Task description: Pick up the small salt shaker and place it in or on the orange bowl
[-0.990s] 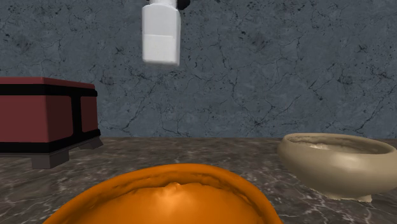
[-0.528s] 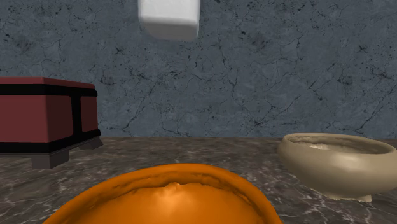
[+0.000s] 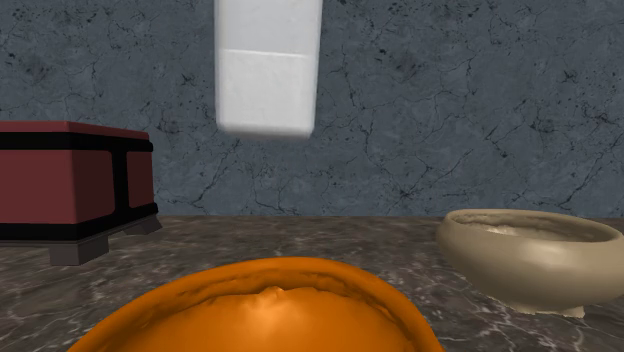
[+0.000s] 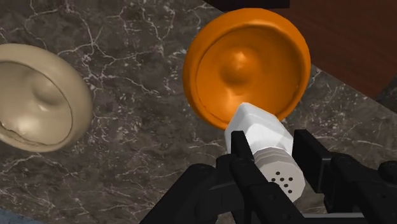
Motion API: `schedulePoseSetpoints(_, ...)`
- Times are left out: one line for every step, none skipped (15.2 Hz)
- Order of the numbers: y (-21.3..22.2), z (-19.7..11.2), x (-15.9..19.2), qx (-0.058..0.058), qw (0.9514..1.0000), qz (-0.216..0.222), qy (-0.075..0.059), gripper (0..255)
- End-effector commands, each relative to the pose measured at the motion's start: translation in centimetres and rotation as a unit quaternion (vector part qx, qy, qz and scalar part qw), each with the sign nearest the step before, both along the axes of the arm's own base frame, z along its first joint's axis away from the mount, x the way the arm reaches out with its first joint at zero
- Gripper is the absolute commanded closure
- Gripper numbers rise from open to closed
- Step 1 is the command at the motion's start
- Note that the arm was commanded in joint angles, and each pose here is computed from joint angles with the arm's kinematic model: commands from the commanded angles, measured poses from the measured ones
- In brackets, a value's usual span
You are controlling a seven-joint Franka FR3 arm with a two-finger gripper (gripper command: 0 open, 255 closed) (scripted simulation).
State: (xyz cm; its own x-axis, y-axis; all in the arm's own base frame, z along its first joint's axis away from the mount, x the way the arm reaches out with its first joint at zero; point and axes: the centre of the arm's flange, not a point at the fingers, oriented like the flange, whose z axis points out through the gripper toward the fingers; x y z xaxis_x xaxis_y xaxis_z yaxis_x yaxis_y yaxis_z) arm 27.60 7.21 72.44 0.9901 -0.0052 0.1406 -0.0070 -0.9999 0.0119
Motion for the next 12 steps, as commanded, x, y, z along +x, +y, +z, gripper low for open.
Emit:
schedulePoseSetpoints(0.0,-1.0,0.1,0.000,1.0000,0.000,0.000,255)
schedulePoseSetpoints(0.0,-1.6,0.1,0.000,1.0000,0.000,0.000,255)
schedulePoseSetpoints(0.0,-2.1,0.1,0.000,1.0000,0.000,0.000,255)
schedulePoseSetpoints(0.0,-2.6,0.1,0.000,1.0000,0.000,0.000,255)
schedulePoseSetpoints(0.0,-3.1,0.1,0.000,1.0000,0.000,0.000,255)
schedulePoseSetpoints(0.0,-3.7,0.1,0.000,1.0000,0.000,0.000,255)
schedulePoseSetpoints(0.0,-4.2,0.1,0.000,1.0000,0.000,0.000,255)
schedulePoseSetpoints(0.0,-4.7,0.1,0.000,1.0000,0.000,0.000,255)
schedulePoseSetpoints(0.0,-5.3,0.1,0.000,1.0000,0.000,0.000,255)
schedulePoseSetpoints(0.0,-5.8,0.1,0.000,1.0000,0.000,0.000,255)
schedulePoseSetpoints(0.0,-6.3,0.1,0.000,1.0000,0.000,0.000,255)
schedulePoseSetpoints(0.0,-6.3,0.1,0.000,1.0000,0.000,0.000,255)
